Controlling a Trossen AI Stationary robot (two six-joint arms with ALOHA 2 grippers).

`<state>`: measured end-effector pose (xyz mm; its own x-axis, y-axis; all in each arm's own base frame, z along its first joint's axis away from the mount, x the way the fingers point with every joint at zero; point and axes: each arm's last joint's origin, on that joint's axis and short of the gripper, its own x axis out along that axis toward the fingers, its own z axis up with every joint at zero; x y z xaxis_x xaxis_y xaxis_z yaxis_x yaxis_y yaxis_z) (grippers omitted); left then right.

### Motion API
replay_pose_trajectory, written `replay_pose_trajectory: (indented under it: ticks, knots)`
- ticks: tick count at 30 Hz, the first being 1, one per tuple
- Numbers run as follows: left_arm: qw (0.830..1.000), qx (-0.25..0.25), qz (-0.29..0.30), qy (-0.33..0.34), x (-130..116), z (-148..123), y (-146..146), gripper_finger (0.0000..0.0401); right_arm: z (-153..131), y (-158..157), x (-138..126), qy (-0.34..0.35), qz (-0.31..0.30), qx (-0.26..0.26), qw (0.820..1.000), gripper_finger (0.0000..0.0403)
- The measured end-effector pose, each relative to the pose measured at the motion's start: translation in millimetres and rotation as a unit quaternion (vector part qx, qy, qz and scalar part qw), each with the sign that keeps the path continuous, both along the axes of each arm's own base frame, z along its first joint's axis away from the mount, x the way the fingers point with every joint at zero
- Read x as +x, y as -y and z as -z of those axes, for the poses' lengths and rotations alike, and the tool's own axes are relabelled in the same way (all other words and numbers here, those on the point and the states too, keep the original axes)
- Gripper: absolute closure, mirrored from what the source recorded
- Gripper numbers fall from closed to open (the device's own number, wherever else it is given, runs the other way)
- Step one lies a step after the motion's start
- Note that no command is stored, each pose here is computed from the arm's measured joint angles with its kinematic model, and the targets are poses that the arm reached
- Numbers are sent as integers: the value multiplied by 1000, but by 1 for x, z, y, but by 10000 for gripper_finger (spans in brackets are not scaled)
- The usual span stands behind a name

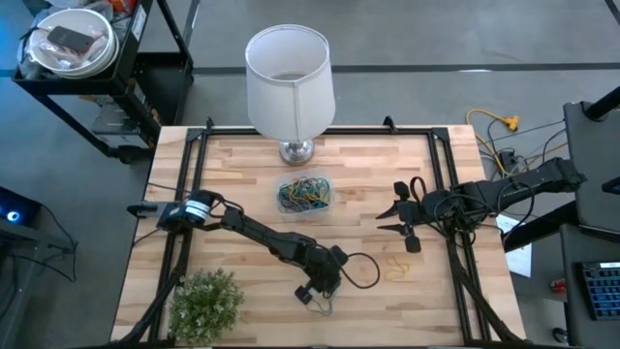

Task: Pick and place rubber bands into bin
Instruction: Put the blue rubber band into the transparent container

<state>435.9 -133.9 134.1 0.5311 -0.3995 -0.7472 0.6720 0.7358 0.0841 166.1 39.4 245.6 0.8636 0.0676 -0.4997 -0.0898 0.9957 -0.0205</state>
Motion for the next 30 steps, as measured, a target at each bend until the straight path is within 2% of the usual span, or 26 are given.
replay_pose_trajectory:
  ticks: [2, 9, 14, 20, 25, 30]
  knots:
    - [1000, 5, 5, 2, 0, 0, 0, 393, 0, 0, 0, 0, 0, 0, 1000, 294]
    - [1000, 12, 6, 6, 0, -1, -1, 400, 0, 0, 0, -1, 0, 0, 1000, 292]
    - [997, 59, -32, 24, -1, -10, -4, 401, 1, 0, 0, -2, 0, 0, 1000, 296]
    - [988, 106, -88, 63, -5, -38, -8, 401, 1, 0, 0, -2, 0, 0, 1000, 297]
    - [980, 143, -119, 69, -16, -58, -14, 401, 3, 0, 0, -6, 0, -1, 1000, 302]
    - [967, 180, -157, 87, -29, -90, -21, 401, 4, 0, 1, -8, 1, 0, 1000, 302]
